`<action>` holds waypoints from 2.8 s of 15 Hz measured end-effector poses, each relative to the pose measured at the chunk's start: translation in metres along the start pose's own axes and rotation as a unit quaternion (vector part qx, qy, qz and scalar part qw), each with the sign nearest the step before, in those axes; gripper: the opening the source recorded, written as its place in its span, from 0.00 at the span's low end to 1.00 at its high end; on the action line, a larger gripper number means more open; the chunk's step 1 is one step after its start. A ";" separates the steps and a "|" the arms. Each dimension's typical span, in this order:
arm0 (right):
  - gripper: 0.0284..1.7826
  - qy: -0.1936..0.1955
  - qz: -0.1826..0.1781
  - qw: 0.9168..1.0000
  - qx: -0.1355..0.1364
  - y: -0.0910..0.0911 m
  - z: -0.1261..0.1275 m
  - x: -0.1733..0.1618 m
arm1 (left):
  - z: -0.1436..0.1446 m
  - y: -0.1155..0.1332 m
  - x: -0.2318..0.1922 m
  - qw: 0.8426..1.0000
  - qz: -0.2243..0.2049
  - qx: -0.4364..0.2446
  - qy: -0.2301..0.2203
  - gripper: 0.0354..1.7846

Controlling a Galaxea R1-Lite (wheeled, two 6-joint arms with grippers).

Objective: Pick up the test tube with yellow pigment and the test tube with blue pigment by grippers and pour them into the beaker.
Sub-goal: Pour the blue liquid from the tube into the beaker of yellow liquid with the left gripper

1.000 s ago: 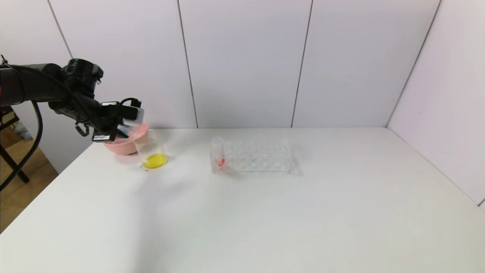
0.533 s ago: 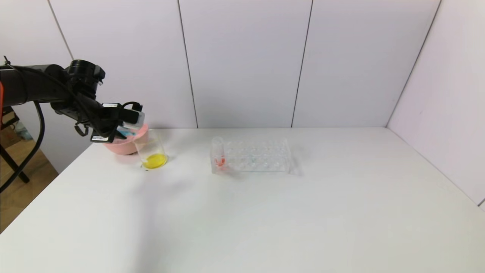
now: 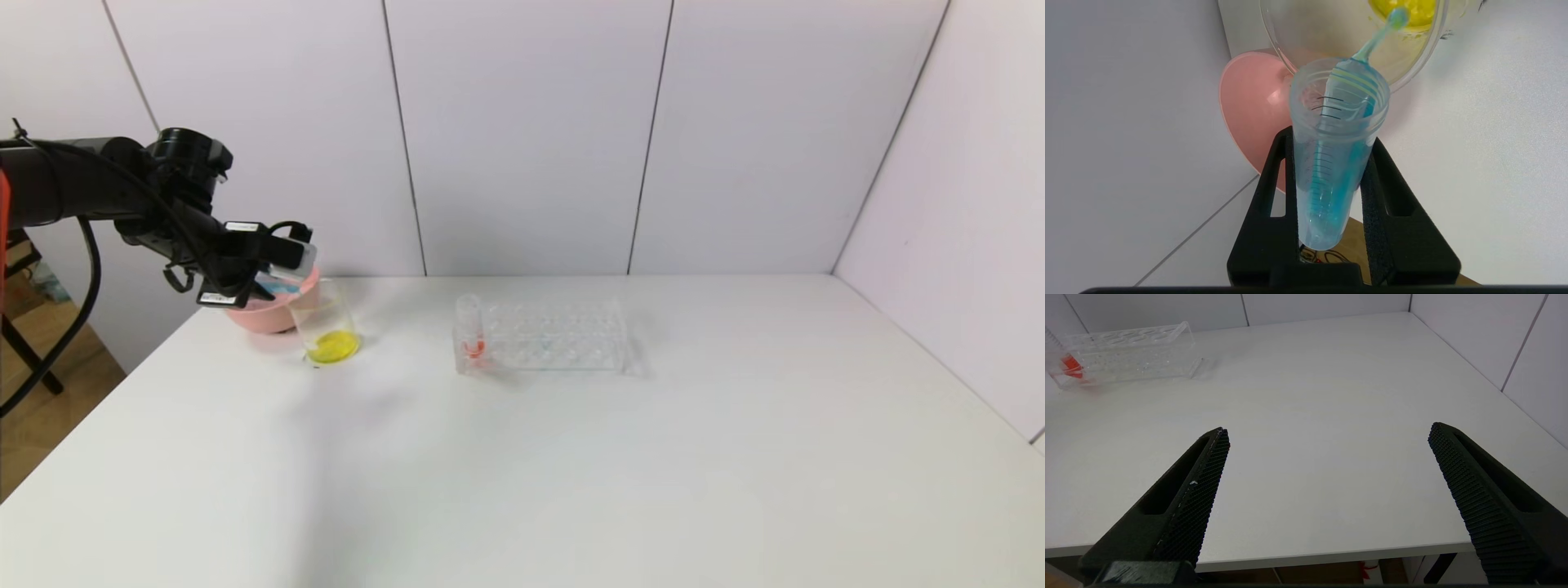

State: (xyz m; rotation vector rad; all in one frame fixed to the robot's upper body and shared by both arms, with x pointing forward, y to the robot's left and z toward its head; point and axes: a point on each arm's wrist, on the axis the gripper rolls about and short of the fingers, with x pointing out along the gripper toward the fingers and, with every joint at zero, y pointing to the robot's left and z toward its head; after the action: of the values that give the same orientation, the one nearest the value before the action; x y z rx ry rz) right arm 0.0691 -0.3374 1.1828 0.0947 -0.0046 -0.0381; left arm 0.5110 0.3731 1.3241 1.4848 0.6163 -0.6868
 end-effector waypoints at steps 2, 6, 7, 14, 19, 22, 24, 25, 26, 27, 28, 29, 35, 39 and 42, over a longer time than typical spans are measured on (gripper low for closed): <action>1.00 0.000 0.000 1.000 0.000 0.000 0.000 0.000 | 0.000 0.000 0.000 1.000 0.000 0.000 0.003 0.24; 1.00 0.000 0.000 1.000 0.000 0.000 0.000 0.000 | 0.001 0.001 -0.002 1.000 0.001 0.002 0.011 0.24; 1.00 0.000 0.000 1.000 0.000 0.000 0.000 0.000 | 0.001 0.001 -0.002 1.000 0.001 0.002 0.012 0.24; 1.00 0.000 0.000 1.000 0.000 0.000 0.000 0.000 | 0.005 0.004 -0.004 1.000 0.006 0.003 0.028 0.24; 1.00 0.000 0.000 1.000 -0.001 0.000 0.000 0.000 | 0.011 0.004 -0.002 0.999 0.005 -0.011 0.045 0.24; 1.00 0.000 0.000 1.000 -0.001 0.000 0.000 0.000 | 0.016 0.004 -0.001 0.998 0.003 -0.010 0.062 0.24; 1.00 0.000 0.000 1.000 0.000 0.000 0.000 0.000 | 0.018 0.004 0.000 0.998 0.002 -0.010 0.064 0.24; 1.00 0.000 0.000 1.000 0.000 0.000 0.000 0.000 | 0.019 0.004 0.001 0.998 0.002 -0.010 0.068 0.24; 1.00 0.000 0.000 1.000 0.000 0.000 0.000 0.000 | 0.019 0.004 0.001 0.997 0.001 -0.010 0.076 0.24; 1.00 0.000 0.000 1.000 0.000 0.000 0.000 0.000 | 0.020 0.004 0.001 0.996 0.000 -0.009 0.084 0.24; 1.00 0.000 0.000 1.000 -0.001 0.000 0.000 0.000 | 0.021 0.004 0.001 0.996 0.001 -0.008 0.091 0.24; 1.00 0.000 0.000 1.000 -0.001 0.000 0.000 0.000 | 0.023 0.004 0.001 0.995 0.001 -0.007 0.096 0.24; 1.00 0.000 0.000 1.000 -0.001 0.000 0.000 0.000 | 0.029 0.006 0.001 0.991 0.005 0.000 0.133 0.24; 1.00 0.000 0.000 1.000 -0.001 0.000 0.000 0.000 | 0.033 0.006 0.000 0.989 0.006 0.004 0.146 0.24; 1.00 0.000 0.000 1.000 -0.001 0.000 0.000 0.000 | 0.040 0.008 -0.002 0.985 0.012 0.010 0.174 0.24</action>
State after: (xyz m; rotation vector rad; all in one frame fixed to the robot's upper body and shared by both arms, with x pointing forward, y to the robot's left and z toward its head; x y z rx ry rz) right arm 0.0691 -0.3374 1.1828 0.0932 -0.0045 -0.0381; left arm 0.5140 0.3325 1.3308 1.6429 0.8574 -0.4170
